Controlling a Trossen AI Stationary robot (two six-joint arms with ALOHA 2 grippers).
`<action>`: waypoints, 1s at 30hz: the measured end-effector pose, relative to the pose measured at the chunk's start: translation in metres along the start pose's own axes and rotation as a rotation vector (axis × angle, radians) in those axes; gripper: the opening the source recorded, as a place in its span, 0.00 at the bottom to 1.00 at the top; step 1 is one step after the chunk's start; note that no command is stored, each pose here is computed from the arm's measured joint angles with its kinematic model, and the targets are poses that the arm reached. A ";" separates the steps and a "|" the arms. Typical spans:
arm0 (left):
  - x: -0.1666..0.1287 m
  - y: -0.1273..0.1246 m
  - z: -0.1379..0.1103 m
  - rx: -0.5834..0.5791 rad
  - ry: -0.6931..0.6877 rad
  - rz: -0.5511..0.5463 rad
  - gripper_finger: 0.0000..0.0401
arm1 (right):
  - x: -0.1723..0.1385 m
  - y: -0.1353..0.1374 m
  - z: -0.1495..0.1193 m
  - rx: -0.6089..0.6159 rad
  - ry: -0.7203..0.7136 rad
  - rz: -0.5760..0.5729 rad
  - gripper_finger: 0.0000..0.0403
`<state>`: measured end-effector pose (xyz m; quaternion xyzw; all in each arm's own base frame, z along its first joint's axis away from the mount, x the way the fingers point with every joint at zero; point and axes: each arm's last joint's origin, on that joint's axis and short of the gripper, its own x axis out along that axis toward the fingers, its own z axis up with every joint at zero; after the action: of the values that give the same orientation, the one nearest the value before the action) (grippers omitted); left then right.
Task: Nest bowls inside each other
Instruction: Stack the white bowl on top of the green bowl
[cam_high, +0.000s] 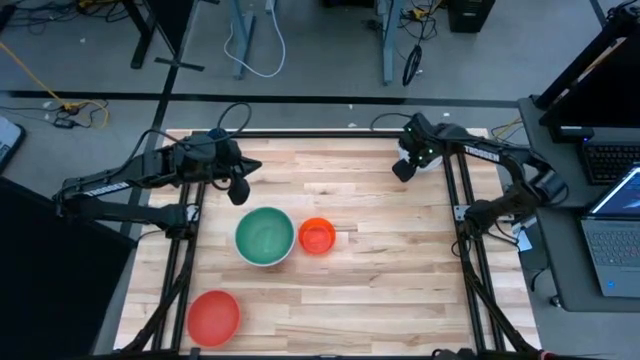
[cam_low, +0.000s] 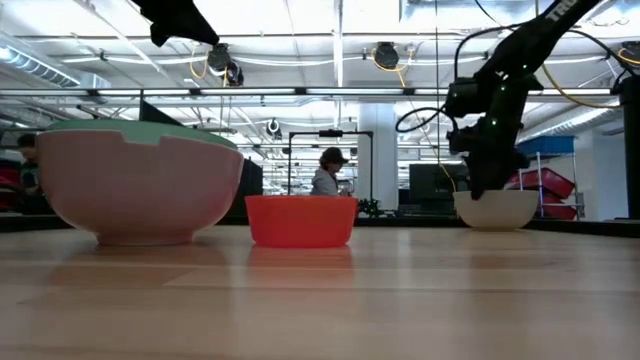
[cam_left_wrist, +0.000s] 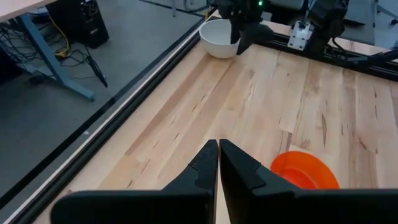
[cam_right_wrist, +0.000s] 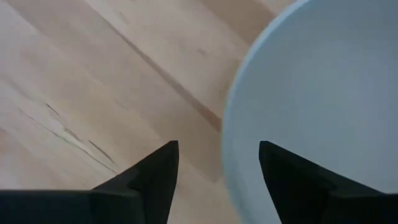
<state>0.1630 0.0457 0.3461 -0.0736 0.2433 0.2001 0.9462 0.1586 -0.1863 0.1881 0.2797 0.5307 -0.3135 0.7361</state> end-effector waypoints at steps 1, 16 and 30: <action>0.000 0.000 0.000 0.000 0.000 0.000 0.00 | 0.002 0.002 0.000 -0.004 0.007 0.002 0.52; 0.000 0.000 0.000 0.000 0.000 0.000 0.00 | 0.025 0.004 0.008 0.026 0.018 0.004 0.20; 0.000 -0.002 -0.002 -0.010 0.029 -0.063 0.00 | -0.011 0.041 0.025 -0.088 -0.052 0.058 0.00</action>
<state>0.1625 0.0436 0.3443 -0.0887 0.2534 0.1703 0.9481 0.2023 -0.1763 0.2086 0.2540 0.5164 -0.2755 0.7700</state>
